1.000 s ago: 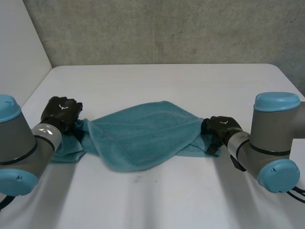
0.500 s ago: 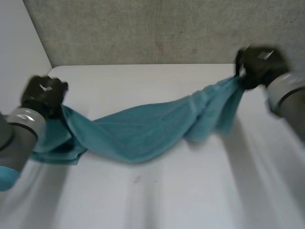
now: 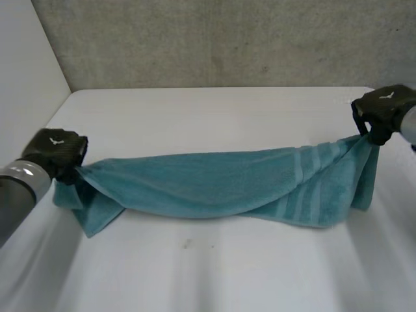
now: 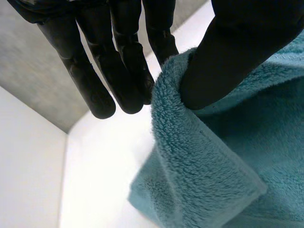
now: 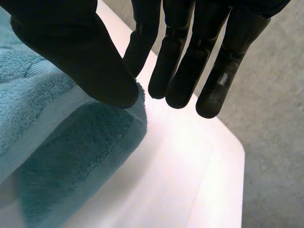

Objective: Fold the laundry

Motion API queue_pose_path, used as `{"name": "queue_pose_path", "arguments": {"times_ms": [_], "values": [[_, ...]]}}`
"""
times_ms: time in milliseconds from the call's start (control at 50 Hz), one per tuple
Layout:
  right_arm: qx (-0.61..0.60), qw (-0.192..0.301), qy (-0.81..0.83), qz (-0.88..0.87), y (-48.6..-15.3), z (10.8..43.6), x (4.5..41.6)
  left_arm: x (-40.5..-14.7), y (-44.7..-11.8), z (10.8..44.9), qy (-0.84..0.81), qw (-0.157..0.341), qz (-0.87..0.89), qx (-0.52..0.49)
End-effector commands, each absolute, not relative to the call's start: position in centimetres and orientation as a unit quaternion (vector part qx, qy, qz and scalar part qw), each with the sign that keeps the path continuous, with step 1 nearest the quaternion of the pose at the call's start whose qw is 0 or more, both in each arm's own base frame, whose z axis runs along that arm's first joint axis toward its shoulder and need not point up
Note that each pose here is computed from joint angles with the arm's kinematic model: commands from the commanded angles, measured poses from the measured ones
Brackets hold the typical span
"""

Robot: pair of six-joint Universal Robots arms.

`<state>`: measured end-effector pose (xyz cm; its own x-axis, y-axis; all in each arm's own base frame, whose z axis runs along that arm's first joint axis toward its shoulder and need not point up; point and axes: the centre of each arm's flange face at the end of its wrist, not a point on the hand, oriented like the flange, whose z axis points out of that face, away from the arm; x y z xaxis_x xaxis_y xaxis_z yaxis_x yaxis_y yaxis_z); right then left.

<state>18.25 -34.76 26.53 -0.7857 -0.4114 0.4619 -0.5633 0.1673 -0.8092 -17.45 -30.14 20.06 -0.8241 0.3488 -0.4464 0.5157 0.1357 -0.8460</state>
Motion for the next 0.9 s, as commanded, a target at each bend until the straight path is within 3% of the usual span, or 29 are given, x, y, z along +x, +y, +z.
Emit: {"name": "queue_pose_path", "arguments": {"times_ms": [20,120,240,420,520,620,760,900], "values": [[0.273,0.089,-0.713,0.640,-39.0,27.1,20.5,-18.8,-35.1,21.6,0.702,0.081,-0.649,0.281],[0.224,0.084,-0.669,0.704,-40.0,31.0,21.0,-19.7,-38.0,28.6,0.610,0.093,-0.747,0.249],[0.240,0.072,-0.703,0.666,-38.5,30.3,20.7,-20.5,-36.8,31.4,0.586,0.072,-0.773,0.232],[0.291,0.035,-0.776,0.558,-34.5,27.2,20.2,-20.1,-32.4,27.8,0.636,0.056,-0.729,0.247],[0.284,0.025,-0.764,0.579,-33.0,29.7,19.0,-19.6,-31.0,28.0,0.636,0.056,-0.730,0.244],[0.291,0.005,-0.757,0.586,-33.3,30.0,18.7,-19.4,-30.9,27.3,0.644,0.056,-0.723,0.246],[0.295,-0.017,-0.802,0.520,-37.1,21.8,19.3,-20.0,-31.1,22.9,0.686,0.044,-0.677,0.264],[0.275,0.037,-0.800,0.532,-40.7,18.1,18.9,-20.8,-31.5,20.5,0.702,0.036,-0.655,0.276]]}}
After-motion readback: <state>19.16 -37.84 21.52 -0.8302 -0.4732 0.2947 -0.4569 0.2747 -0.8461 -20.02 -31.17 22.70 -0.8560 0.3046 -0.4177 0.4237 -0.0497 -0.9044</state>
